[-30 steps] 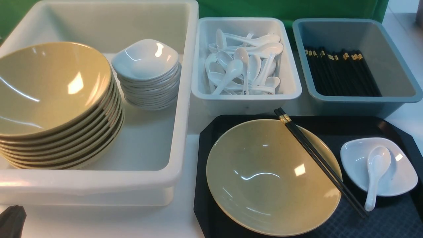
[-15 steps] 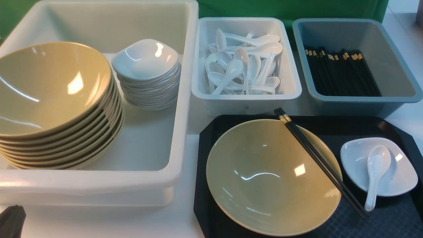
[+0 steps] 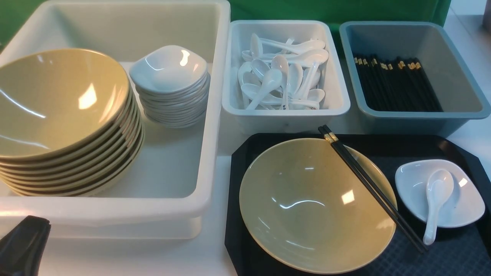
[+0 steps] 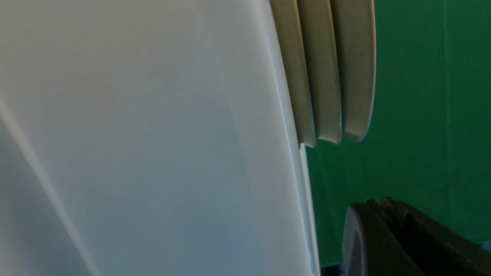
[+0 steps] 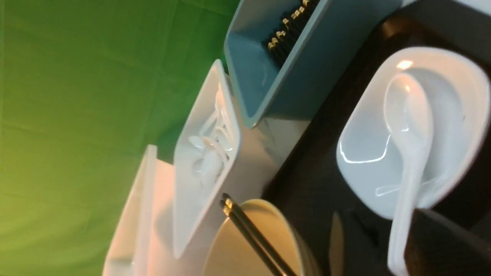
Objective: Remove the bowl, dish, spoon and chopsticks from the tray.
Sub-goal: Use the right arm to grab the chopsticks
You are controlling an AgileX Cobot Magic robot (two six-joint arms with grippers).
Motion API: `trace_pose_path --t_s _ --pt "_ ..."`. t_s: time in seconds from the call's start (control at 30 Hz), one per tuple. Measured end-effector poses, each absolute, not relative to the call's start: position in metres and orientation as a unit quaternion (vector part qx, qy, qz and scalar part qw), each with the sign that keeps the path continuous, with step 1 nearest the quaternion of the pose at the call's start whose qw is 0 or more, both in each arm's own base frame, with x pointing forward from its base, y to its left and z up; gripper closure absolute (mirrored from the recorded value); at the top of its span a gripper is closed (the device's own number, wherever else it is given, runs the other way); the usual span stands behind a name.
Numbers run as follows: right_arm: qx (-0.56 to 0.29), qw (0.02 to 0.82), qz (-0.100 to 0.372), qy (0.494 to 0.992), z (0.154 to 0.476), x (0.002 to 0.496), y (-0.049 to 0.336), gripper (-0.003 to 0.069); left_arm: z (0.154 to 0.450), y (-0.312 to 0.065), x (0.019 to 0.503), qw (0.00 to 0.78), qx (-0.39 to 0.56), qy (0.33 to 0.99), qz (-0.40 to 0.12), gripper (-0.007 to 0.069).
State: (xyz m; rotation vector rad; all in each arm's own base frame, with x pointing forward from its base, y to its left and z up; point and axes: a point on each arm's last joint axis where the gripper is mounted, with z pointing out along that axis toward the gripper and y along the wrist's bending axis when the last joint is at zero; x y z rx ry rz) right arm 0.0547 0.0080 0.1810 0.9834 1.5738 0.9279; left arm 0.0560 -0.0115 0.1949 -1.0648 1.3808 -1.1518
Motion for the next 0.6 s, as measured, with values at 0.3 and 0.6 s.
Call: trace_pose_path --t_s 0.3,0.6 --pt "0.352 0.529 0.354 0.686 0.181 0.054 0.01 0.0419 0.206 -0.017 0.053 0.514 -0.389 0.606 -0.467 0.0636" --pt "0.157 0.591 0.282 0.739 0.262 0.055 0.018 0.0542 0.33 -0.025 0.04 0.68 -0.071 0.69 -0.237 0.0636"
